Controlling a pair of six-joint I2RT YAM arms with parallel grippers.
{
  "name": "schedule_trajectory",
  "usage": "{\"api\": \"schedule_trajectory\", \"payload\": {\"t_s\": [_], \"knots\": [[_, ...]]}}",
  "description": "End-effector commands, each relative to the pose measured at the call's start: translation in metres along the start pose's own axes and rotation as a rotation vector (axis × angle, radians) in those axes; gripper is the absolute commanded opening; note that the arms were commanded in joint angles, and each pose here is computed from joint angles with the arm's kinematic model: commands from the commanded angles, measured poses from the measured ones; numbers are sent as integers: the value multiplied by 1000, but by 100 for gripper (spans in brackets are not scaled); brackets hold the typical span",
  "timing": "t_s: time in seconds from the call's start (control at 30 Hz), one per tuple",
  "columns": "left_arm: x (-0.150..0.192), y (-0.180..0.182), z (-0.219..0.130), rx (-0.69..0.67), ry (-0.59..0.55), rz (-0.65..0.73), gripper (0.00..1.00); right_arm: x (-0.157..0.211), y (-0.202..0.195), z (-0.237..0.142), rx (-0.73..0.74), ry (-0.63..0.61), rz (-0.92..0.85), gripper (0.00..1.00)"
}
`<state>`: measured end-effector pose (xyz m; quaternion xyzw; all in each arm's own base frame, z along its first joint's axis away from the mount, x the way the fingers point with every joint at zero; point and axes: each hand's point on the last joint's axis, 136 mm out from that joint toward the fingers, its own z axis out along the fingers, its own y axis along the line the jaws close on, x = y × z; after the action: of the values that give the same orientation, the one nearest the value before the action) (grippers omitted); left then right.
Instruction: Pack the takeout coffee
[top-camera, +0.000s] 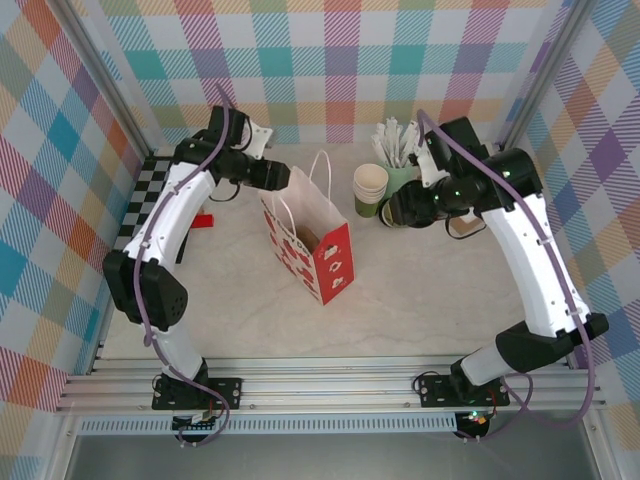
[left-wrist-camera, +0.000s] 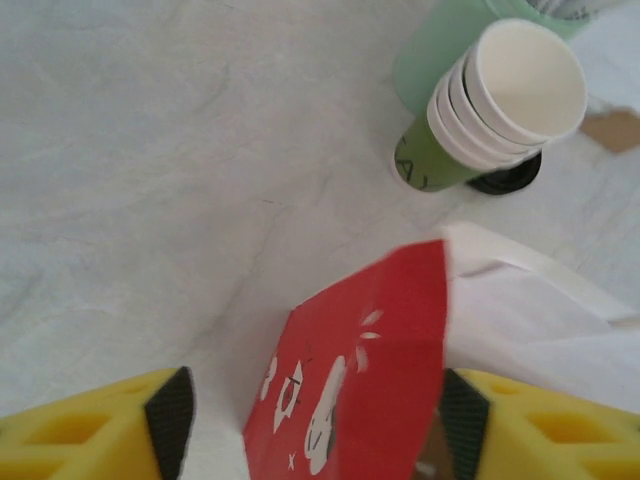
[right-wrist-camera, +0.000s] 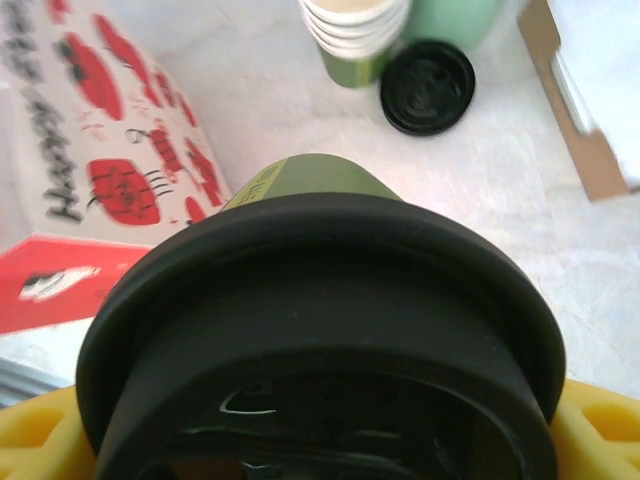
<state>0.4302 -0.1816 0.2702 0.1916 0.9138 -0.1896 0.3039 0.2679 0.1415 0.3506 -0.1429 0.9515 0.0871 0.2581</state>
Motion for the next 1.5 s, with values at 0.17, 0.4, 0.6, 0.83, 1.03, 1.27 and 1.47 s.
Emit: {"api": "schedule_trajectory", "payload": {"t_s": [0.17, 0.4, 0.6, 0.83, 1.03, 1.27, 1.47], "knots": [[0, -33, 3, 69, 26, 103, 30, -11, 44, -25, -101, -37, -144, 59], [-2, -52, 6, 90, 24, 21, 28, -19, 117, -39, -336, -86, -260, 58], [-4, -50, 6, 49, 39, -24, 37, -23, 134, -21, -357, -57, -277, 58], [-15, -35, -32, -51, -33, -49, 56, -25, 132, 12, -269, 8, -259, 58], [-10, -11, -88, -247, -160, -243, 72, -23, 144, 29, -267, 45, -262, 58], [21, -21, -144, -315, -337, -467, 73, -21, 147, 45, -239, 78, -252, 58], [37, -78, -154, -140, -381, -538, 79, -21, 146, 53, -214, 100, -255, 58]]}}
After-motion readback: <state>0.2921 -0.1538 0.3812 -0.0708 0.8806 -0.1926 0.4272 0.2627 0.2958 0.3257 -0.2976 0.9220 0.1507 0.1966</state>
